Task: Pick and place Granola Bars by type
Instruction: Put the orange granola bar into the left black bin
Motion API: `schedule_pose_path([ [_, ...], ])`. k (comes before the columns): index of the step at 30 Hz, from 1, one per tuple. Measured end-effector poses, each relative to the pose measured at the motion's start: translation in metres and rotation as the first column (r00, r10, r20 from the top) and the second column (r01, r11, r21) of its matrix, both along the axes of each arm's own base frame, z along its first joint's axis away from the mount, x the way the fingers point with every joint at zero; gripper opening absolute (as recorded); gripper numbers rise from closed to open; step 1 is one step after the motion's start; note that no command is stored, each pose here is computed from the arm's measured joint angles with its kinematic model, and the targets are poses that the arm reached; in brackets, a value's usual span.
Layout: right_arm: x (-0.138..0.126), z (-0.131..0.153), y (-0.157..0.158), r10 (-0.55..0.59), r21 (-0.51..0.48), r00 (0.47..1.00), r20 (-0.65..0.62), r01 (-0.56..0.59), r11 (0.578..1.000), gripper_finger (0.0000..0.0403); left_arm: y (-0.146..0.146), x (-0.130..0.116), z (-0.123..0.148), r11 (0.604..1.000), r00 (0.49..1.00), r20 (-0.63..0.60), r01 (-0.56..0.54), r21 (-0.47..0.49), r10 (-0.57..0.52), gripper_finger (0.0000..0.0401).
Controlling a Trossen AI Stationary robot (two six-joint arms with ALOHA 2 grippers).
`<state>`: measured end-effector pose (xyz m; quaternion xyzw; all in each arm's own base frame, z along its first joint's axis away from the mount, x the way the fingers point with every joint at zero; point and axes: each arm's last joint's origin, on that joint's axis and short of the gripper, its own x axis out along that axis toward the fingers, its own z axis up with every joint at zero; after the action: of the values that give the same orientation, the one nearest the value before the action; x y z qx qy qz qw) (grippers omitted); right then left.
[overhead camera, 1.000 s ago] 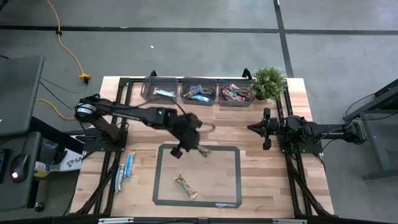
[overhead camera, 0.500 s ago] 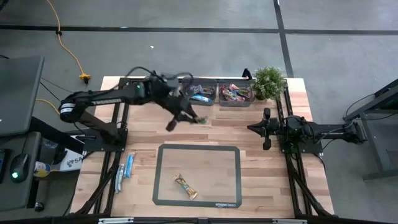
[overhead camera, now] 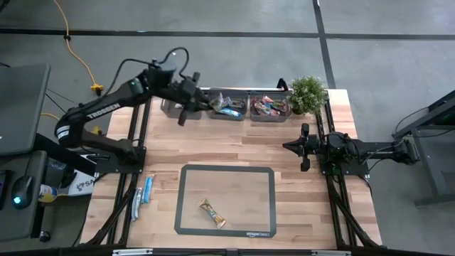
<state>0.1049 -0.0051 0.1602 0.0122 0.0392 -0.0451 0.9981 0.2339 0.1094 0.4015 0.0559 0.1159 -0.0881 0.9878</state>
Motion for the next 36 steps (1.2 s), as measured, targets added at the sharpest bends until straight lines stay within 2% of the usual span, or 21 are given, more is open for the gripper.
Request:
schedule_pose_path([
  [12, 0.0, 0.0, 0.0, 0.0, 0.0, 1.0, 0.0, 0.0, 1.0, 0.0003, 0.05, -0.046, -0.001, 0.979, 0.979, -0.04, -0.2, -0.026, 0.199, 0.0062],
  [21, 0.0, 0.0, 0.0, 0.0, 0.0, 1.0, 0.0, 0.0, 1.0, 0.0002, 0.083, -0.08, -0.008, 0.922, 0.923, -0.064, -0.382, -0.054, 0.379, 0.0062],
  [24, 0.0, 0.0, 0.0, 0.0, 0.0, 1.0, 0.0, 0.0, 1.0, 0.0002, 0.094, -0.091, -0.025, 0.872, 0.876, -0.123, -0.478, -0.101, 0.466, 0.0062],
  [28, 0.0, 0.0, 0.0, 0.0, 0.0, 1.0, 0.0, 0.0, 1.0, 0.0002, 0.106, -0.103, -0.053, 0.777, 0.782, -0.22, -0.616, -0.133, 0.583, 0.0062],
  [34, 0.0, 0.0, 0.0, 0.0, 0.0, 1.0, 0.0, 0.0, 1.0, 0.0002, 0.111, -0.111, -0.087, 0.584, 0.564, -0.364, -0.809, -0.066, 0.741, 0.0062],
  [36, 0.0, 0.0, 0.0, 0.0, 0.0, 1.0, 0.0, 0.0, 1.0, 0.0002, 0.111, -0.113, -0.095, 0.565, 0.528, -0.393, -0.825, -0.025, 0.753, 0.0062],
])
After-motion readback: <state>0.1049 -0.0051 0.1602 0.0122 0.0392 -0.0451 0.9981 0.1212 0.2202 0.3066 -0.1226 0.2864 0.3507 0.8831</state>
